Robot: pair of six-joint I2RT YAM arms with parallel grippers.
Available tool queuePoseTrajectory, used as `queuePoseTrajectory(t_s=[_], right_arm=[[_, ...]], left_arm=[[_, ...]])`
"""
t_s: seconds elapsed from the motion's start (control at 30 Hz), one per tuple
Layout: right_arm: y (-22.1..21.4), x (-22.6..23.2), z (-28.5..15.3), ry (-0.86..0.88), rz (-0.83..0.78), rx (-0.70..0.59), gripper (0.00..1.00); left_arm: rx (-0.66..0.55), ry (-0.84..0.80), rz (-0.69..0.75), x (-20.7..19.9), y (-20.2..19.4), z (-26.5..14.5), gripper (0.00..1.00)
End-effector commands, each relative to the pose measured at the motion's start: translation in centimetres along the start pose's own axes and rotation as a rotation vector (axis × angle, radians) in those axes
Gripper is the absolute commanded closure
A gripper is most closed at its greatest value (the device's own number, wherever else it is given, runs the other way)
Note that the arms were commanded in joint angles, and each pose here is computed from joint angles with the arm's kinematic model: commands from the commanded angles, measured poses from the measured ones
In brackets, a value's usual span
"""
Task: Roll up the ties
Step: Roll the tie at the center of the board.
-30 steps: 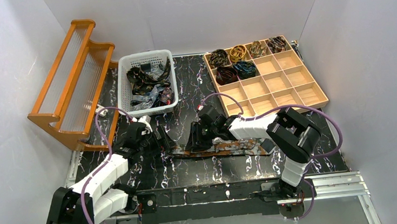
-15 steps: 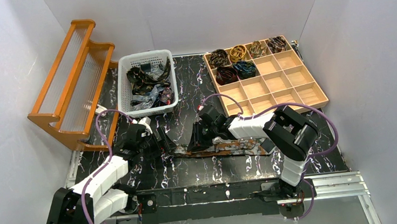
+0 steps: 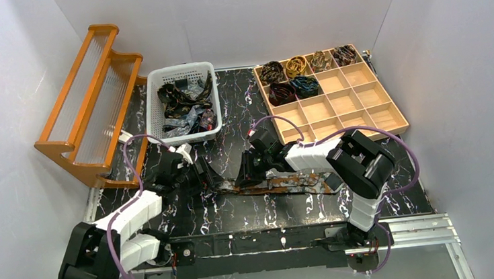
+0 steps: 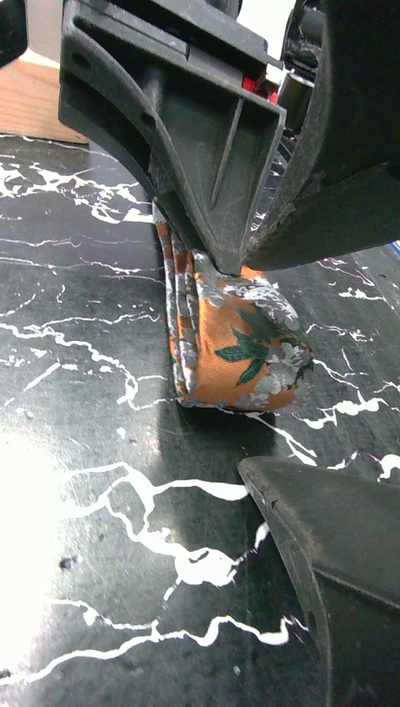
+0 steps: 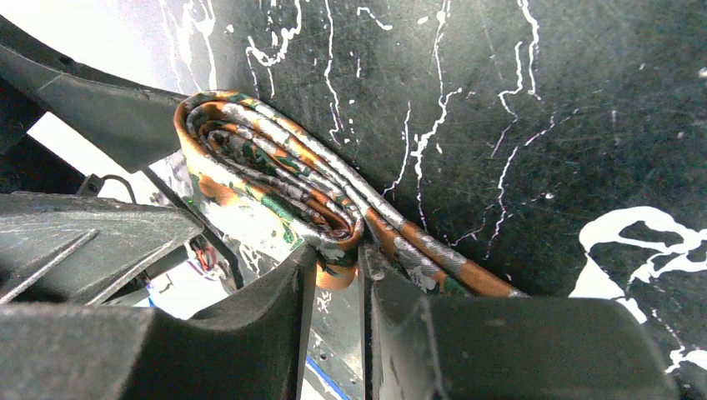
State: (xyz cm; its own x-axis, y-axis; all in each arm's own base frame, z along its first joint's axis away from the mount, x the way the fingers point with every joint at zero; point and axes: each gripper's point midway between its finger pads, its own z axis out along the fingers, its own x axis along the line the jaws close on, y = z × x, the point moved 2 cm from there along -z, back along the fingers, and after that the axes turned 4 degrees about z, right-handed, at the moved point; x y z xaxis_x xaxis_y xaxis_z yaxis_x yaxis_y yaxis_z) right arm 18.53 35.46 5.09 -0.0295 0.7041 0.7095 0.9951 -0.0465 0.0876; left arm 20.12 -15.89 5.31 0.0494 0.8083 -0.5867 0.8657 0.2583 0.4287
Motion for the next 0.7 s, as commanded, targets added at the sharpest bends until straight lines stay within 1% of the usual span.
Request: queuePoseTrajectory(t_s=[0.0,0.07,0.17,0.47,0.6,0.67], right_arm=[[0.2,-0.4,0.3,-0.001,-0.012,0.020,0.67],[0.2,-0.6,0.4,-0.005,-0.015,0.023,0.67],[0.4,-0.9,0.4,-0.006,-0.008,0.027,0.68],[0.1,-1.8,0.6,-0.025,0.005,0.037,0.69],[-0.1,-2.0,0.7,-0.026,0.007,0.048,0.70],[-0.1,-2.1,0.8,-0.028,0.009,0.053,0.69]], left_arm=[[0.047,-0.035,0.025,0.4,-1.1,0.7,0.22],[0.056,-0.013,0.017,1.1,-1.6,1.0,0.25],[0.054,-0.072,-0.001,0.5,-2.0,1.3,0.28],[0.051,-0.103,-0.037,0.7,-3.0,1.3,0.40],[0.044,-0.145,-0.059,0.5,-3.4,1.6,0.43],[0.062,-0.152,-0.064,0.6,-3.7,1.8,0.45]])
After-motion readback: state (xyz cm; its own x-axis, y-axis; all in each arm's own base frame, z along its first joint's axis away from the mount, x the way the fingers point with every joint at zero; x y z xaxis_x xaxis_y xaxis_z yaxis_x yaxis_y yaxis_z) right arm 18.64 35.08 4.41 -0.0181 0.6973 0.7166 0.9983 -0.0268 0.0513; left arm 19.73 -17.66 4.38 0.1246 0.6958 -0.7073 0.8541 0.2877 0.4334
